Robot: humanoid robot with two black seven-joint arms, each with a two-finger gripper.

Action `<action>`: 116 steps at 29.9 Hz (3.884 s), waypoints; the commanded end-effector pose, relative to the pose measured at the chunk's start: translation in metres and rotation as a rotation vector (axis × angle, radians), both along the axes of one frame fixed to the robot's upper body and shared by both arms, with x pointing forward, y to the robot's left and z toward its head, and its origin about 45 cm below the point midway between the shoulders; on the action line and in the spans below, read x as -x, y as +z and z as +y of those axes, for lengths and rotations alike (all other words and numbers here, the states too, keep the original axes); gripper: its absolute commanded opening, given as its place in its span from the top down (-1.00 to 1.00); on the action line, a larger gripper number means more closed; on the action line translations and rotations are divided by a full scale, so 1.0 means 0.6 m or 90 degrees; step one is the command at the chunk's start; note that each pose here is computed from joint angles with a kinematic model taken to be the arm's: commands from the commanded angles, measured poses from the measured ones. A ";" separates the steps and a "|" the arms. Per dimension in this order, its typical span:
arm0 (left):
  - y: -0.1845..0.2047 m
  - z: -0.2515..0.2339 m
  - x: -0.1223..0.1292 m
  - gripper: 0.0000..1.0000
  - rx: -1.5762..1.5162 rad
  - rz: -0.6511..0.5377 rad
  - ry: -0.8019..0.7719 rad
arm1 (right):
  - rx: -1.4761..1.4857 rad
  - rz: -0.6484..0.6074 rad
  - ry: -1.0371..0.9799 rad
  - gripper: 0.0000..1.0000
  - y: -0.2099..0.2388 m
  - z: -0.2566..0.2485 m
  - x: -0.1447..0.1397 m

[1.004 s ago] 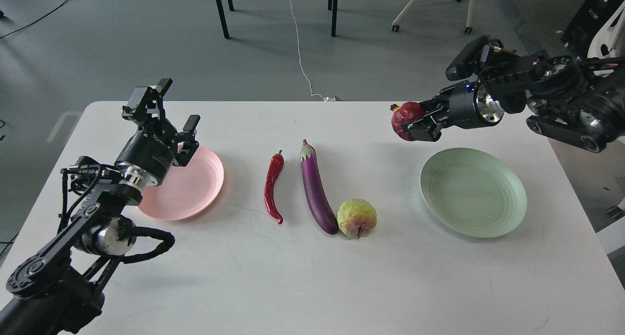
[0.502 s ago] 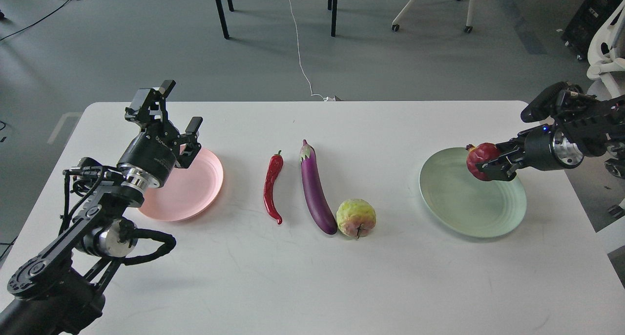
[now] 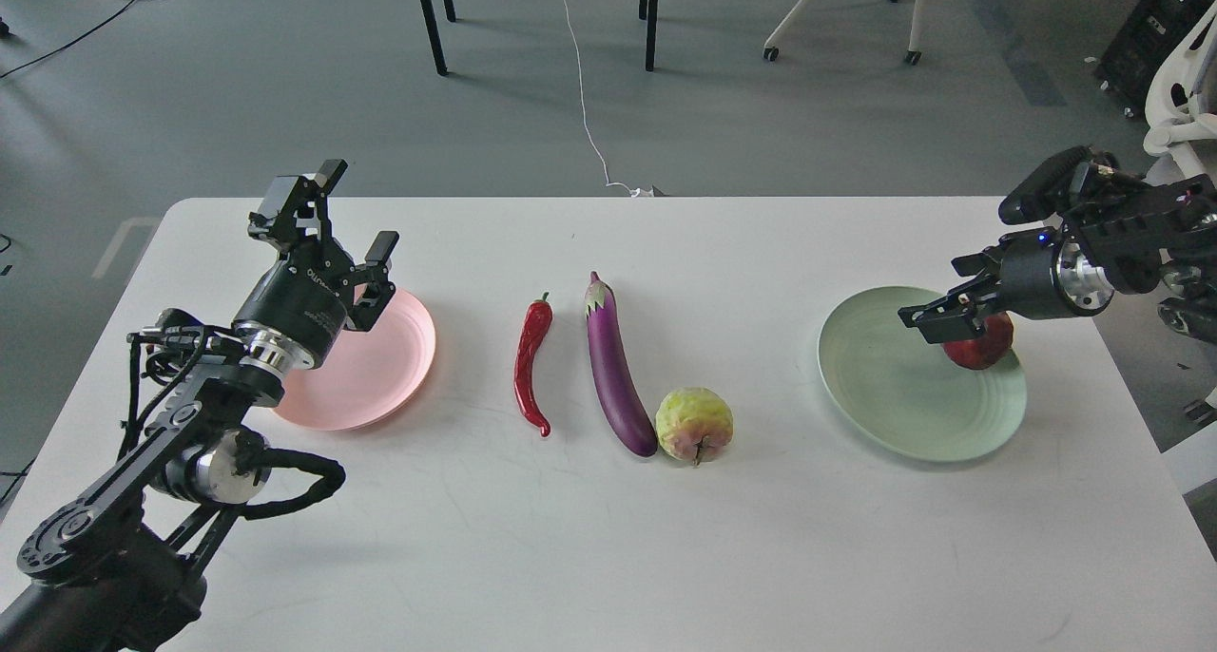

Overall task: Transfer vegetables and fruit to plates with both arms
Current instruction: 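Release the apple and reach the right gripper to the peach, then grasp the yellow-green peach and place it on the green plate, then open the right gripper and raise it away from the plate, then reach the left gripper to the purple eggplant and grasp it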

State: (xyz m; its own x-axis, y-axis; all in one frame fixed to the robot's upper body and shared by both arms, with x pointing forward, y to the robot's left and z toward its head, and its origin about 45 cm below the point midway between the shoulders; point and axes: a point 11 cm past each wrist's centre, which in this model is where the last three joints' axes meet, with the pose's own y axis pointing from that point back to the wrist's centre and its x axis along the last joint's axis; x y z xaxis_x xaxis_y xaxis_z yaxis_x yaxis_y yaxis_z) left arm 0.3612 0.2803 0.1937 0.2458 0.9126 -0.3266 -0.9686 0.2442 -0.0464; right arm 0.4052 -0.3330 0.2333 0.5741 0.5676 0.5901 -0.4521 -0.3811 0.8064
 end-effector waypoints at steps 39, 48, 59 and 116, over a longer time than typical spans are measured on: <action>0.002 0.009 0.000 -0.98 -0.004 -0.003 0.010 | -0.044 0.141 0.210 0.16 -0.122 0.281 0.081; 0.010 0.004 0.000 -0.98 -0.001 -0.011 0.005 | -0.037 0.058 0.160 0.16 0.003 0.205 0.030; 0.006 -0.001 0.002 -0.98 -0.005 -0.007 -0.002 | 0.103 -0.007 0.070 0.13 0.032 -0.011 0.000; -0.031 -0.311 -0.056 -0.98 -1.052 -0.183 -0.613 | -1.101 0.055 -0.823 -0.94 -0.087 -0.042 0.022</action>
